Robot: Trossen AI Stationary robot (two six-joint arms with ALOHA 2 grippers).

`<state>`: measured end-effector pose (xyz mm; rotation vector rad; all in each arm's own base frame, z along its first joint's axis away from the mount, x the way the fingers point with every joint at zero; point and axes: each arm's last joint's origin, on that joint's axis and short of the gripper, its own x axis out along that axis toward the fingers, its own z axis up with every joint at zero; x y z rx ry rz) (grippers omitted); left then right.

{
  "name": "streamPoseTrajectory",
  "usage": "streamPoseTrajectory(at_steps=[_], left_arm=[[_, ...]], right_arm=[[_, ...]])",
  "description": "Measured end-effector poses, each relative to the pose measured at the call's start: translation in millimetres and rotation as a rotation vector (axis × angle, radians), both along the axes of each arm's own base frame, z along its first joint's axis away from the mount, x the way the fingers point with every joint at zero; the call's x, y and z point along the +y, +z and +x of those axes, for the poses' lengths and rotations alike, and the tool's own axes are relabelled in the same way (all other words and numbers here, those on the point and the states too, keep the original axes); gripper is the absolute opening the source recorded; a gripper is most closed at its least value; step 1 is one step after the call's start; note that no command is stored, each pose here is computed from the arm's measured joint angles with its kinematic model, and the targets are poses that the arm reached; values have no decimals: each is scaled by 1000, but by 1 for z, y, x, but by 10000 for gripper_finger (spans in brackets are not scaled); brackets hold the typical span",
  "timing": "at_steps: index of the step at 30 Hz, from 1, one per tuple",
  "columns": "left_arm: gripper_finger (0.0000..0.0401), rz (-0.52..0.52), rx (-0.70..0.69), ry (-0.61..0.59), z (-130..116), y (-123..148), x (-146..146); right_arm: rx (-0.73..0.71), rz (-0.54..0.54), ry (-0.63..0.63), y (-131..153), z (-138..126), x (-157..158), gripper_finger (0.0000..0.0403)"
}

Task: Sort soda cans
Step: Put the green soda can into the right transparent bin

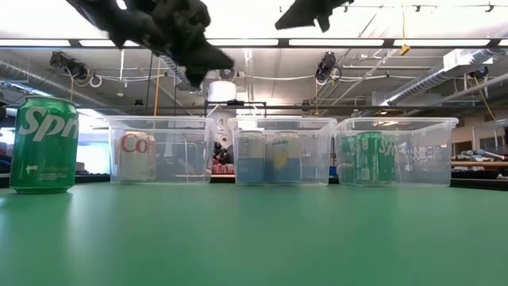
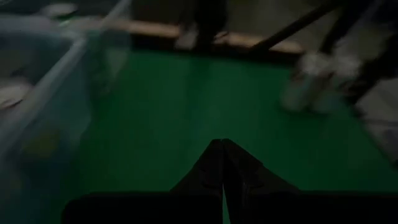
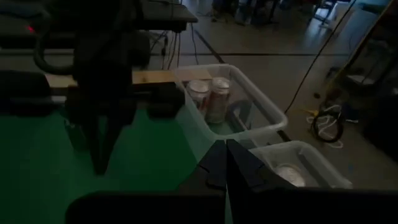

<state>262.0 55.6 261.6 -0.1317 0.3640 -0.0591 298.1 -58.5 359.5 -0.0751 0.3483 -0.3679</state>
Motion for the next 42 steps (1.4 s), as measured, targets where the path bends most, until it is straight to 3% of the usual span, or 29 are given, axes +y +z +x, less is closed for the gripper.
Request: streamPoseTrajectory(at_steps=[5,14,20,28,34,42], left_arm=[[0,23,134,82,-32,11,-15],[0,-102,470,223,-82,23,-41],[0,-166,619,267,-99,45,-53],[8,-331,839,409,-129,66,-56],[50,-431,900,435,-132,66,-58],[170,-480,959,403,-115,59,-60]], right_arm=[[-67,67,73,-34,11,2,0],[-96,90,157,-70,43,22,0],[-108,87,196,-80,54,34,0],[-106,82,201,-80,54,35,0],[-102,73,201,-80,54,34,0],[-97,60,206,-80,54,34,0]])
